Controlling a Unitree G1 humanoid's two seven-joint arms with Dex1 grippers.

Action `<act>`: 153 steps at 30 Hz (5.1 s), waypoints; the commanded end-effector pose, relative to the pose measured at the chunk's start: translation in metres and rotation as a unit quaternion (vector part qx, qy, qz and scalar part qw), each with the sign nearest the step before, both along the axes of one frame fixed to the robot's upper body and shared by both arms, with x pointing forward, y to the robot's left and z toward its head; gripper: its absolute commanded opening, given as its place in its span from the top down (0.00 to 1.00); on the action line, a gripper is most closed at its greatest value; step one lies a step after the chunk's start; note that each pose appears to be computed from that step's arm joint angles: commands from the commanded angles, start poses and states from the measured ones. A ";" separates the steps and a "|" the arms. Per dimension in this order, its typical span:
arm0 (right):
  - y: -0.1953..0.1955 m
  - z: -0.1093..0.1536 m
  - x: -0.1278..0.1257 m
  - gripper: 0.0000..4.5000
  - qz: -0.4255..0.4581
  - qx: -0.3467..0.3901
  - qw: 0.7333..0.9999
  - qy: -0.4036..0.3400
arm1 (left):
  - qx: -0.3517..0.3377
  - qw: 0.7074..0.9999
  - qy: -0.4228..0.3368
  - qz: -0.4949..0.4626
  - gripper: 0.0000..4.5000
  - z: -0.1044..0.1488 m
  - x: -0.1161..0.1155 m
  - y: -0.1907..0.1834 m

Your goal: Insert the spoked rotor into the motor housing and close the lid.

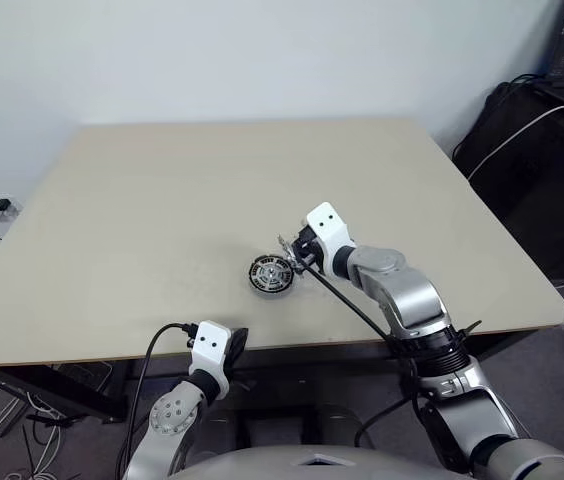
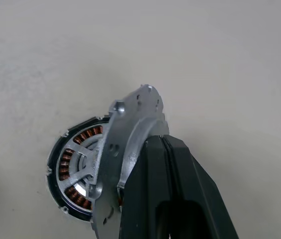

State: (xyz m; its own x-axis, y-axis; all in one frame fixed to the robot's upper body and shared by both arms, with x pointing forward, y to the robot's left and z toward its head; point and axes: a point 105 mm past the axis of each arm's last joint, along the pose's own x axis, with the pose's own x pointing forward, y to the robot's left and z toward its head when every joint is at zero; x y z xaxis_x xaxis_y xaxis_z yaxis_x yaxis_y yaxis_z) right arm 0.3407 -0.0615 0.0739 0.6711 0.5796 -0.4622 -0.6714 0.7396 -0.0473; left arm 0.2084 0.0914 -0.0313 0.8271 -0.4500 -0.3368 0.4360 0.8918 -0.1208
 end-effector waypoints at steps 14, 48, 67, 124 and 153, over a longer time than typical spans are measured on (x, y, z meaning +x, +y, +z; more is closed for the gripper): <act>0.047 -0.026 -0.002 0.99 0.036 0.026 0.998 0.048 | -0.003 1.000 -0.020 -0.003 1.00 0.000 0.004 0.000; 0.016 -0.017 0.003 0.00 0.246 -0.005 0.967 -0.064 | -0.005 1.000 -0.031 0.001 1.00 0.020 0.009 -0.002; 0.022 -0.034 0.015 0.00 0.257 0.006 0.966 0.013 | 0.003 0.999 -0.034 0.026 1.00 0.019 0.006 0.008; 0.016 -0.065 0.027 0.27 0.115 -0.033 0.992 0.029 | -0.004 0.999 -0.034 0.023 1.00 0.025 0.007 0.003; 0.012 -0.078 0.019 0.27 0.143 -0.082 0.985 0.047 | -0.002 0.998 -0.060 0.033 1.00 0.034 0.016 0.005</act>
